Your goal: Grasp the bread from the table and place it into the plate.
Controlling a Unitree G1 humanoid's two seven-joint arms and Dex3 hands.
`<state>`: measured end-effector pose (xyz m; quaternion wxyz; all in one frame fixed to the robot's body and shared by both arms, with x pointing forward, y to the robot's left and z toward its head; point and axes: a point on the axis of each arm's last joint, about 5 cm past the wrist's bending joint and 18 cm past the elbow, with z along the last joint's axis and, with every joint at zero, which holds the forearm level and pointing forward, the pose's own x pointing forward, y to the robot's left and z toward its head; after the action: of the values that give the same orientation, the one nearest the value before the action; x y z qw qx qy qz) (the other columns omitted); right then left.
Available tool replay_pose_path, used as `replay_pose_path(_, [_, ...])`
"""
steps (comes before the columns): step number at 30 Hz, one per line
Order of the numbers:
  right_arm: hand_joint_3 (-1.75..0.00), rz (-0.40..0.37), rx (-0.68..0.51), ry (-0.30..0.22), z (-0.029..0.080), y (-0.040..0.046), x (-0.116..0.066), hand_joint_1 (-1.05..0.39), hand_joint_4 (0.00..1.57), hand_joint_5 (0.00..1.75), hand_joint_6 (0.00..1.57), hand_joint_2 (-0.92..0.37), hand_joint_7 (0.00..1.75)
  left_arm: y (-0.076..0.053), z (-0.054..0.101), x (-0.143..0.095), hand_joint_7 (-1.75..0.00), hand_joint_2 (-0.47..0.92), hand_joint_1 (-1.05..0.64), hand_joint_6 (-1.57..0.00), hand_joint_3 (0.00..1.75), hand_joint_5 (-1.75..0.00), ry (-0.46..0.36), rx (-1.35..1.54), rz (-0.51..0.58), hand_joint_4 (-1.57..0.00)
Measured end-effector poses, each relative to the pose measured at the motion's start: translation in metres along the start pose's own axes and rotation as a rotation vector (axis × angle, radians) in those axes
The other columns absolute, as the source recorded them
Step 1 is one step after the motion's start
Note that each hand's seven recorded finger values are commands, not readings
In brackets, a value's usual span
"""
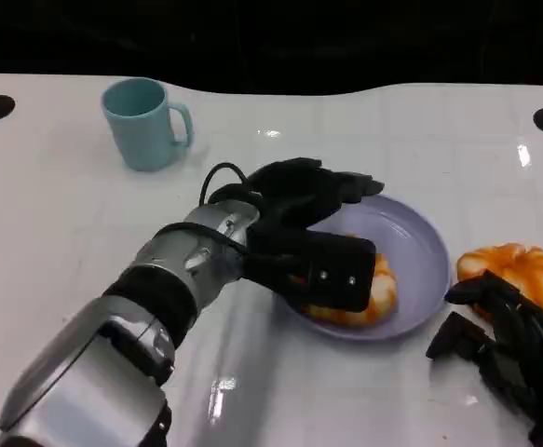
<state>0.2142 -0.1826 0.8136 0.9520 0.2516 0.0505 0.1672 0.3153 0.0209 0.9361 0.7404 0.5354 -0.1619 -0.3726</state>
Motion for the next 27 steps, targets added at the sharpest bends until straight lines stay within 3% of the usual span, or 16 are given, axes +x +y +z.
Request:
replay_pose_path(9, [-0.23,-0.003,-0.005,-0.002,0.000,0.0000,0.000,-0.52,0.61,1.58,0.56,-0.92,1.28,0.013,-0.006,-0.006,-0.04,0.92,-0.95,-0.27,0.70,-0.40,-0.050,-0.076,0.091,-0.05])
replay_pose_path(18, [-0.24,-0.002,-0.009,-0.004,0.000,-0.0006,-0.001,-0.52,0.60,1.60,0.56,-0.92,1.30,0.011,-0.017,-0.018,-0.02,0.92,-0.89,-0.26,0.61,-0.43,-0.078,-0.196,0.121,-0.06])
replay_pose_path(20, [-0.24,0.005,-0.007,-0.003,0.000,0.0003,0.000,-0.52,0.60,1.59,0.56,-0.92,1.31,0.012,-0.022,-0.027,-0.02,0.92,-0.87,-0.24,0.57,-0.45,-0.128,-0.347,0.142,-0.07])
replay_pose_path(22, [-0.22,0.005,-0.008,-0.006,0.000,-0.0003,-0.001,-0.52,0.61,1.58,0.56,-0.92,1.30,0.009,-0.032,-0.040,-0.03,0.92,-0.87,-0.27,0.53,-0.48,-0.197,-0.496,0.159,-0.12])
replay_pose_path(26, [-0.20,-0.004,-0.006,-0.005,0.000,-0.0010,-0.001,-0.52,0.62,1.57,0.57,-0.92,1.28,-0.004,-0.047,-0.063,-0.03,0.92,-0.87,-0.30,0.50,-0.49,-0.227,-0.731,0.217,-0.16])
replay_pose_path(27, [-0.20,-0.007,-0.005,-0.004,0.000,-0.0010,-0.001,-0.53,0.63,1.57,0.58,-0.92,1.28,-0.006,-0.049,-0.066,-0.05,0.92,-0.82,-0.39,0.45,-0.46,-0.226,-0.755,0.220,-0.32])
